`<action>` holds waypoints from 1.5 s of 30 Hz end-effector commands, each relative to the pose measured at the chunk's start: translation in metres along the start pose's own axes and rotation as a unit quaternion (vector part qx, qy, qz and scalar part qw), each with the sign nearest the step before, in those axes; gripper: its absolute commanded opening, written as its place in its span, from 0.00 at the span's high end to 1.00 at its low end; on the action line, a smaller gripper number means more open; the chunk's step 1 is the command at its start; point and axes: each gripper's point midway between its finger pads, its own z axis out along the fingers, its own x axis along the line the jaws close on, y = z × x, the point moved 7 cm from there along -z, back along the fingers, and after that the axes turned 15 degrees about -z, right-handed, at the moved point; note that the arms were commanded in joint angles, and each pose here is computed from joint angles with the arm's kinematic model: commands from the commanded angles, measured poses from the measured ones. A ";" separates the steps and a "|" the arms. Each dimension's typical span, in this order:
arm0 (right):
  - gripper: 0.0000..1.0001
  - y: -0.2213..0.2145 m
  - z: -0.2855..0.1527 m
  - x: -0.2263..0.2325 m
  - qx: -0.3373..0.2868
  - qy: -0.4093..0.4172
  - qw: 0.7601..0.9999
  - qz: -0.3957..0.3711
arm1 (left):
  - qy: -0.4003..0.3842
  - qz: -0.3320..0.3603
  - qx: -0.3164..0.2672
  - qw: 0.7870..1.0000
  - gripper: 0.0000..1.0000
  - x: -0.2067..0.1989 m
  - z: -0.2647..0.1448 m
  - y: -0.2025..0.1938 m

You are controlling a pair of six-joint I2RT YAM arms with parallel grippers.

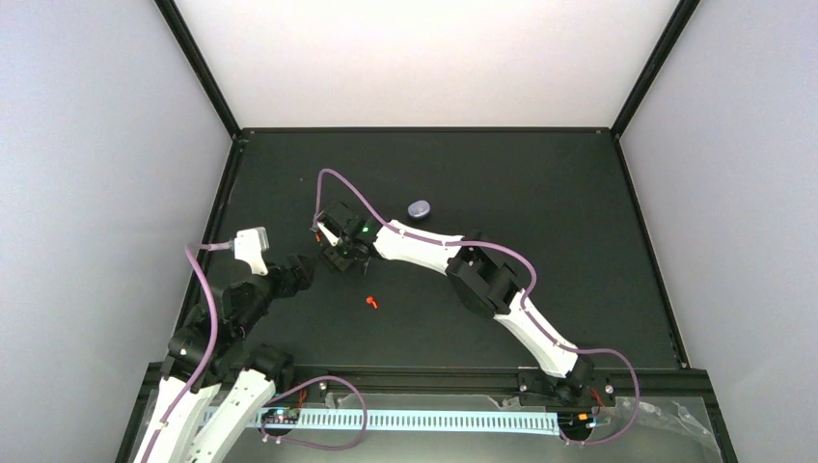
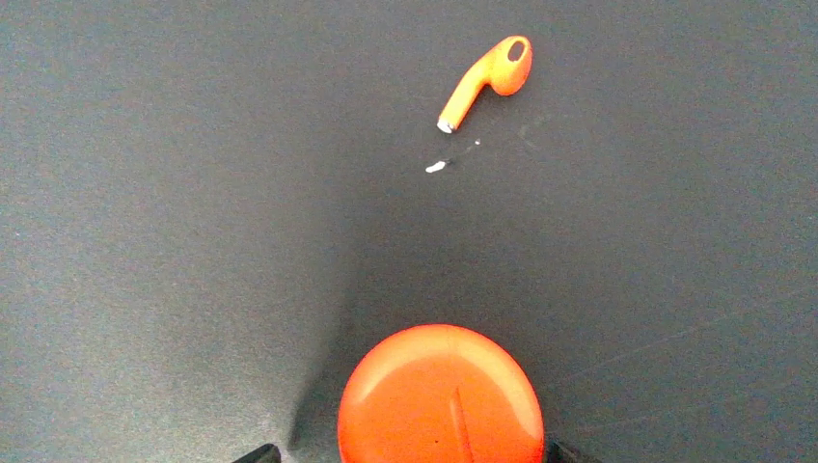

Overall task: Insert the wireless bluetooth earbuds into the charging case
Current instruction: Pick up the charging case at the center of the board.

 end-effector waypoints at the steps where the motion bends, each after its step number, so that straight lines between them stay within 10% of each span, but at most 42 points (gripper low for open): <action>1: 0.28 -0.004 0.006 -0.004 0.018 -0.018 0.999 -0.021 | -0.003 0.001 -0.004 1.000 0.01 0.000 -0.002 0.000; 28: 0.45 -0.022 0.035 0.005 0.049 -0.025 0.997 -0.051 | -0.004 0.002 0.001 1.000 0.01 0.000 -0.001 -0.001; 45: 0.56 -0.020 -0.051 -0.004 -0.022 -0.083 0.995 -0.049 | -0.009 0.001 0.004 1.000 0.01 -0.002 0.000 -0.001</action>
